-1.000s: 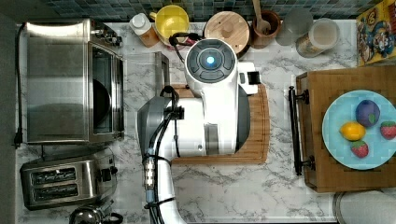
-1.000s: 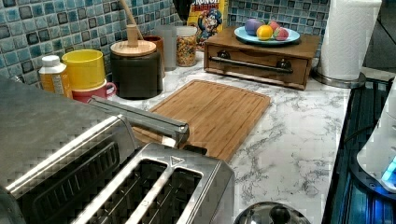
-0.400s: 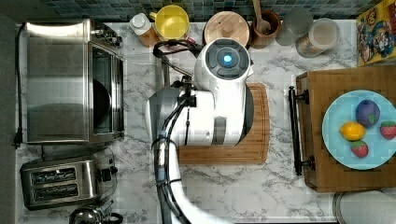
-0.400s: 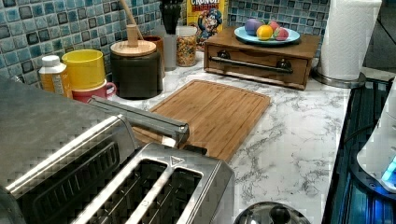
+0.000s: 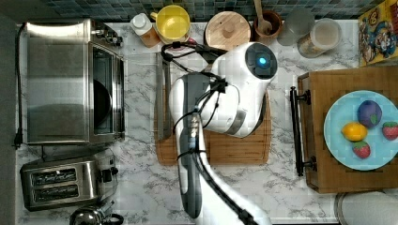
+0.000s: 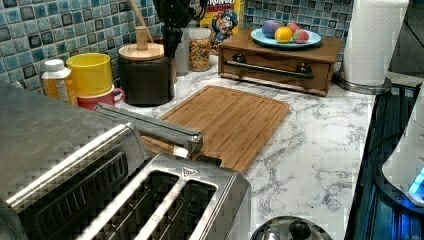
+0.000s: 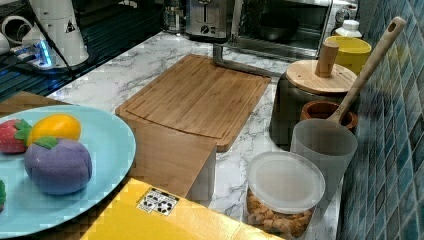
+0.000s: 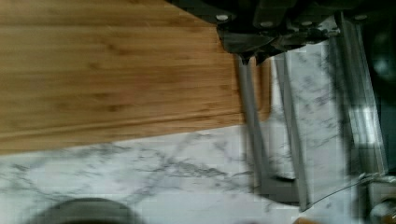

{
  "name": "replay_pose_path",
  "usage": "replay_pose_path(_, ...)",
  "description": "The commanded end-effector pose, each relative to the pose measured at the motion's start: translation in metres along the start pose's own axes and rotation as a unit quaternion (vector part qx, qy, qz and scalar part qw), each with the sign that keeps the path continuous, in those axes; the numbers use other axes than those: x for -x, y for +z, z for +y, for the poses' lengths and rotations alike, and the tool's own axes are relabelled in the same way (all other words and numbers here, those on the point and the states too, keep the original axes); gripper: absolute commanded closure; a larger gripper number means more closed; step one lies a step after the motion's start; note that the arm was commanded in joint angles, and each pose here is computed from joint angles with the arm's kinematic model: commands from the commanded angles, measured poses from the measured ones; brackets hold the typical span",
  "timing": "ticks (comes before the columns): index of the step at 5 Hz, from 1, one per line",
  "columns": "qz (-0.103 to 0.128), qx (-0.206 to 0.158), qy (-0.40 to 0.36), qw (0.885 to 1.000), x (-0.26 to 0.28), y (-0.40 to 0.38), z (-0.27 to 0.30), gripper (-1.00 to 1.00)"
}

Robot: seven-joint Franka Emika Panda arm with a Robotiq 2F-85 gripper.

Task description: Close the oven.

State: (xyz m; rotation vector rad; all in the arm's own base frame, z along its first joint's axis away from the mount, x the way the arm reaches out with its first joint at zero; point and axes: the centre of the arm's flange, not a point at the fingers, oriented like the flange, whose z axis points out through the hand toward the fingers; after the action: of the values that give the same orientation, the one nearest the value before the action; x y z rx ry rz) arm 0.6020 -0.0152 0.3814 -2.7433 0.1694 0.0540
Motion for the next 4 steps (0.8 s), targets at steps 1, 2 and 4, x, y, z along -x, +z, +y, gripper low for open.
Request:
replay_pose_path(1,0.013,-0.092,-0.040,0.995,-0.005,0.036,0.060,1.00)
replay_pose_path(2,0.012,-0.140,-0.065,0.988,-0.004,0.059,0.074,1.00)
replay_pose_path(4,-0.001,-0.202,-0.090,0.975,-0.013,0.100,0.075,1.00)
